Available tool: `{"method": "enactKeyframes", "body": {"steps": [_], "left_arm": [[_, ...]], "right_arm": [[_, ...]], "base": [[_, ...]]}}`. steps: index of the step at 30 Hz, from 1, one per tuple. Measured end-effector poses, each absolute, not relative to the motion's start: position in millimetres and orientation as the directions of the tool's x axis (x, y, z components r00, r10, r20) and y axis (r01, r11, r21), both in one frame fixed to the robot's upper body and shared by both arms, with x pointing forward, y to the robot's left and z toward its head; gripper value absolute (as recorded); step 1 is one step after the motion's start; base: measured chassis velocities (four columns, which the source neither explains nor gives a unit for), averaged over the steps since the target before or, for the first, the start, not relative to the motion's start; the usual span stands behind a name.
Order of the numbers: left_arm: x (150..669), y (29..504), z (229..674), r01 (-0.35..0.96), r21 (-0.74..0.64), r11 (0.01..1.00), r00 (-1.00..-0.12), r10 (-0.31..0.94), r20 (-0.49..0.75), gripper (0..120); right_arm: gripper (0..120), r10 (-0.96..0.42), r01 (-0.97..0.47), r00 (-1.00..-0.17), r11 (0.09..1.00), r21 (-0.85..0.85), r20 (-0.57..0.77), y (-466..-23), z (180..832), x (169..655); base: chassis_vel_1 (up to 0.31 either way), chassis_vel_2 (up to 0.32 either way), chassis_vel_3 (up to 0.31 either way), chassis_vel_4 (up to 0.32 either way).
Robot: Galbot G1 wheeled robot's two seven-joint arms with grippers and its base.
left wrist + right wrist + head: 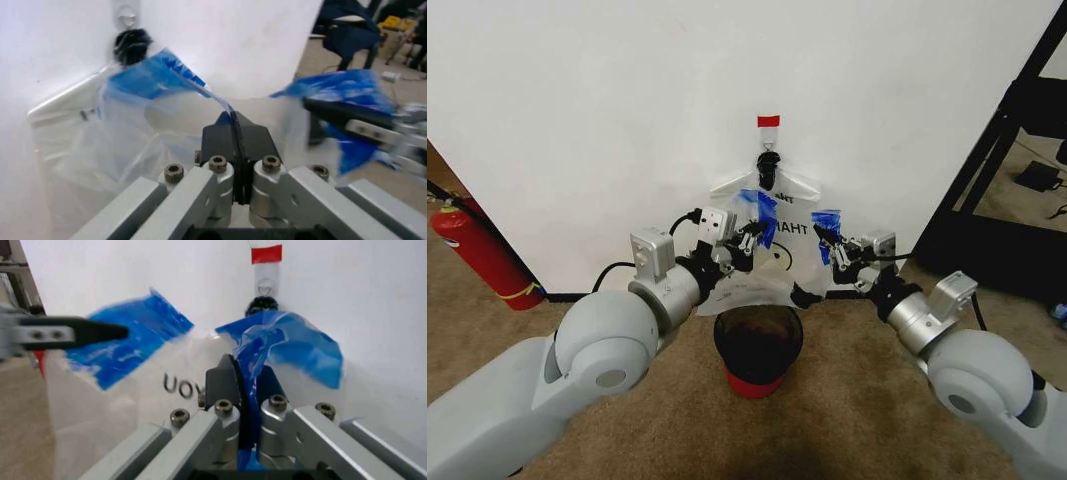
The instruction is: Pick up the garbage bag from the wall and place it over the trash bin.
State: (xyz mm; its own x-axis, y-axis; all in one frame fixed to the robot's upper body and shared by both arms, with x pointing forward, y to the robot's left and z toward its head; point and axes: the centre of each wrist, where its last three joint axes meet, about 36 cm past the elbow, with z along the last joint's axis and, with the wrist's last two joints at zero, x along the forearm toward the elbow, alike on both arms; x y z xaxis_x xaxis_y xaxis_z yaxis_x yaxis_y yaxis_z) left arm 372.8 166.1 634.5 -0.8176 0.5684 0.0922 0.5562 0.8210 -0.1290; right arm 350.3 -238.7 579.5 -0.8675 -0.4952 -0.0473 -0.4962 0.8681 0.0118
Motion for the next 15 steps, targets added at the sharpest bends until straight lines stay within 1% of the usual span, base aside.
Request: {"method": "enactKeyframes", "body": {"steps": [3,6,7,12,15], "left_arm": [[385,166,622,0.523,-0.144,0.840,-0.836,0.539,0.109,0],[400,170,599,0.472,-0.159,0.867,-0.864,0.491,0.109,0],[400,170,599,0.472,-0.159,0.867,-0.864,0.491,0.109,0],[418,185,559,0.384,-0.166,0.908,-0.906,0.406,0.124,0],[423,187,556,0.367,-0.168,0.915,-0.913,0.389,0.122,0]], "right_arm": [[0,-0.490,-0.491,-0.871,0.871,0.033,-0.036,-237,571,357],[0,-0.481,-0.482,-0.876,0.874,0.068,-0.026,-233,560,365],[0,-0.481,-0.482,-0.876,0.874,0.068,-0.026,-233,560,365],[0,-0.454,-0.452,-0.891,0.884,0.120,-0.006,-229,529,381],[0,-0.444,-0.441,-0.896,0.886,0.144,-0.010,-226,524,389]], "base": [[0.000,0.000,0.000,0.000],[0.000,0.000,0.000,0.000],[0.000,0.000,0.000,0.000],[0.000,0.000,0.000,0.000],[0.000,0.000,0.000,0.000]]}}
